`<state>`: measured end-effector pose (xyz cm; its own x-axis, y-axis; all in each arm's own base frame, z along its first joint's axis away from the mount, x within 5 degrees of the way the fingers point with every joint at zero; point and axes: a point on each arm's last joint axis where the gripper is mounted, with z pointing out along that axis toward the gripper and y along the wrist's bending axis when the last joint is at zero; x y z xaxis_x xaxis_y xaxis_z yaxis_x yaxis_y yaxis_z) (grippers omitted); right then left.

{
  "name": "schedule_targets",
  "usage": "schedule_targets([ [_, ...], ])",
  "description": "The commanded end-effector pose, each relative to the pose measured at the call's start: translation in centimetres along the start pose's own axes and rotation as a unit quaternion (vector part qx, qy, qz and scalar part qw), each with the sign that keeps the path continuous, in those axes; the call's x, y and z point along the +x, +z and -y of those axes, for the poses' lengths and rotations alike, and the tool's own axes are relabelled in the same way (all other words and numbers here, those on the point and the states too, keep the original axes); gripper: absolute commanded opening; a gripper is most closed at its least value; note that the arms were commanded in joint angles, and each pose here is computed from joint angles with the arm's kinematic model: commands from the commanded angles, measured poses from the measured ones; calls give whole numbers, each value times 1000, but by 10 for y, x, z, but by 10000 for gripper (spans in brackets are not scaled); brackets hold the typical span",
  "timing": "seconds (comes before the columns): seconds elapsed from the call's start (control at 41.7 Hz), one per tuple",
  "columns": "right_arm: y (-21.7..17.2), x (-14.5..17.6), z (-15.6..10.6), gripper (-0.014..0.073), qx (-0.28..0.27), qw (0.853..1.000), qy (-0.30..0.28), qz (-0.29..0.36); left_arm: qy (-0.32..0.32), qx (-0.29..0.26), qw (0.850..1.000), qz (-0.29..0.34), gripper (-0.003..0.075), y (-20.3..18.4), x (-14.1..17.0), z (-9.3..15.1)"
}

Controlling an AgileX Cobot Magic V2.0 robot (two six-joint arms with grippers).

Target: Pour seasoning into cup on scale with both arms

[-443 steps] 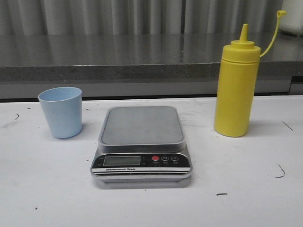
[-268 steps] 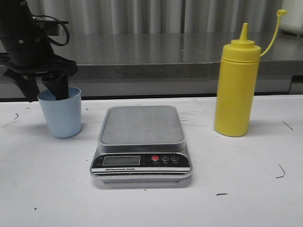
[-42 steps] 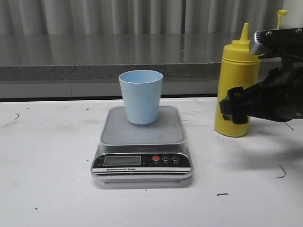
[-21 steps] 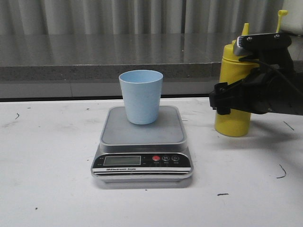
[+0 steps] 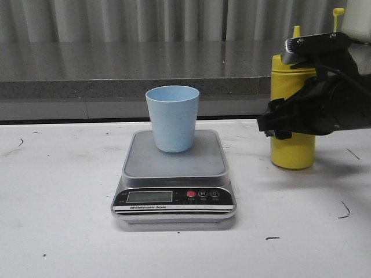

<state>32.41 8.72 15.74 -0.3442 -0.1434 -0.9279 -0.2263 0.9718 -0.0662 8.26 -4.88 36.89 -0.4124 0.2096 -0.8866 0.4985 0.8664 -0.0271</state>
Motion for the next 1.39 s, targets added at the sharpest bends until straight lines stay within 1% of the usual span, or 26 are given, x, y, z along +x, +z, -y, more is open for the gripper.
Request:
schedule_targets([
  [0.0, -17, -51, 4, 364, 2, 996, -46, 73, -6, 2, 999, 46, 428, -5, -12, 0],
  [0.168, -35, -90, 4, 364, -17, 993, -113, 27, -6, 2, 999, 46, 428, -5, -12, 0],
  [0.24, -41, -107, 4, 364, -26, 989, -147, 13, -6, 2, 999, 46, 428, -5, -12, 0],
  [0.384, -47, -134, -2, 364, -50, 975, -214, -20, -6, 2, 999, 46, 428, -5, -12, 0],
  [0.48, -51, -145, -11, 364, -66, 959, -270, -55, -6, 2, 999, 46, 428, -5, -12, 0],
  [0.648, -59, -159, -32, 363, -75, 917, -384, -76, -6, 2, 999, 46, 428, -5, -12, 0],
  [0.744, -63, -162, -42, 363, -77, 903, -415, -85, -6, 2, 999, 46, 428, -5, -12, 0],
  [0.864, -59, -161, -50, 363, -69, 886, -439, -131, -6, 2, 999, 46, 428, -5, -12, 0],
  [0.912, -55, -160, -54, 363, -63, 875, -457, -149, -6, 2, 999, 46, 428, -5, -12, 0],
  [1.08, -41, -156, -69, 363, -35, 819, -540, -190, -6, 2, 999, 46, 428, -5, -12, 0],
  [1.2, -32, -150, -78, 363, -14, 783, -589, -202, -6, 2, 999, 46, 428, -5, -12, 0],
  [1.296, -25, -144, -81, 363, 4, 749, -627, -214, -6, 2, 999, 46, 428, -5, -12, 0],
  [1.344, -22, -144, -80, 363, 19, 729, -649, -217, -6, 2, 999, 46, 428, -5, -12, 0],
  [1.368, -21, -143, -80, 363, 22, 724, -653, -220, -6, 2, 999, 46, 428, -5, -12, 0],
])
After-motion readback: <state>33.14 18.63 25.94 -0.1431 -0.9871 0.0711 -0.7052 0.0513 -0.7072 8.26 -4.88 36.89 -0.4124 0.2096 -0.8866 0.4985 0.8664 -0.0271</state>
